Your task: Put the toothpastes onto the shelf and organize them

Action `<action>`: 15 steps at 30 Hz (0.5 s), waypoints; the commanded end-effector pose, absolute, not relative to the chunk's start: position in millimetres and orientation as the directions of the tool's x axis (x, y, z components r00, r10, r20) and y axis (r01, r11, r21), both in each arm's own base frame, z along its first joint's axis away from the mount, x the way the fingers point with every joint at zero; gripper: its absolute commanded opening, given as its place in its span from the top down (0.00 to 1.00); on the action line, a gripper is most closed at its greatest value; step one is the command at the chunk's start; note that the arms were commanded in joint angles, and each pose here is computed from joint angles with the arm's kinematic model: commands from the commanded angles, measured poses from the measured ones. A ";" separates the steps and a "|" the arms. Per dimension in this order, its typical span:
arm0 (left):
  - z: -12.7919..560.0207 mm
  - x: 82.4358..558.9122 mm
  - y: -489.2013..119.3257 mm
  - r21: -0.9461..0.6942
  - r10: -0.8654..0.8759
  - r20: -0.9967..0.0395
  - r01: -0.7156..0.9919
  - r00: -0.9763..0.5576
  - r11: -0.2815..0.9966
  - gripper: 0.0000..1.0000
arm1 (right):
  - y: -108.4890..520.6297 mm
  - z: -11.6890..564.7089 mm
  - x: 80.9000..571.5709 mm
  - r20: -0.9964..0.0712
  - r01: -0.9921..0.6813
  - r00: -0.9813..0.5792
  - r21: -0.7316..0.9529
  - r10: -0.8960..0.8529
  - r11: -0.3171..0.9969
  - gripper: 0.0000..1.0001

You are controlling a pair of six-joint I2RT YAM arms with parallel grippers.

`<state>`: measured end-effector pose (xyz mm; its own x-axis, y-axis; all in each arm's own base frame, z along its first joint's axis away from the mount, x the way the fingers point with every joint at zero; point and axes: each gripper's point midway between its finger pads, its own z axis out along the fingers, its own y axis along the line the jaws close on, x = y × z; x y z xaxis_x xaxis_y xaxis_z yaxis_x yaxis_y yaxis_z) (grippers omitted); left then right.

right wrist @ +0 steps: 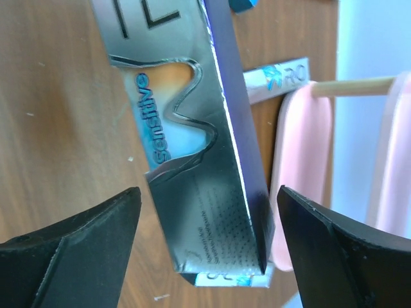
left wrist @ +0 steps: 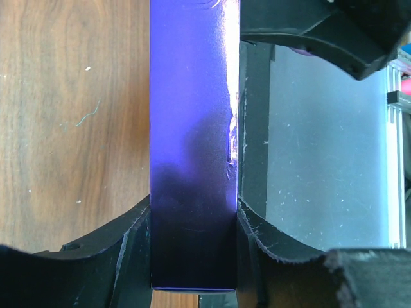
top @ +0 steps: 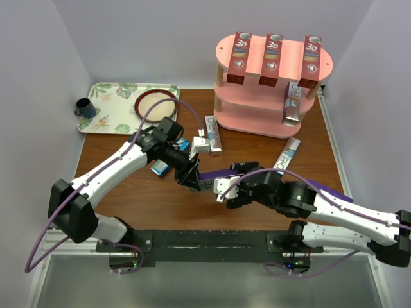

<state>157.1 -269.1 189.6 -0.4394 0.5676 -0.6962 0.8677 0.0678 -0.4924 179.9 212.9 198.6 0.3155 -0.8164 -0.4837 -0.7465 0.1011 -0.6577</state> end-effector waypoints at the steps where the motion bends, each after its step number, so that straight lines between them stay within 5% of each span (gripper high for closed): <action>1: 211.0 156.2 -276.6 -0.483 0.526 -0.749 0.875 -0.403 -0.016 0.66 | 207.1 208.2 193.2 -0.392 -0.659 0.346 -0.748 -0.852 0.077 0.10; 5: 209.8 156.1 -277.0 -0.493 0.532 -0.742 0.870 -0.409 -0.019 0.66 | 211.3 206.2 191.6 -0.379 -0.651 0.364 -0.756 -0.851 0.058 0.19; 15: 199.9 175.9 -272.3 -0.439 0.560 -0.714 0.892 -0.420 0.108 0.51 | 208.8 204.1 187.1 -0.385 -0.666 0.356 -0.743 -0.851 0.058 0.68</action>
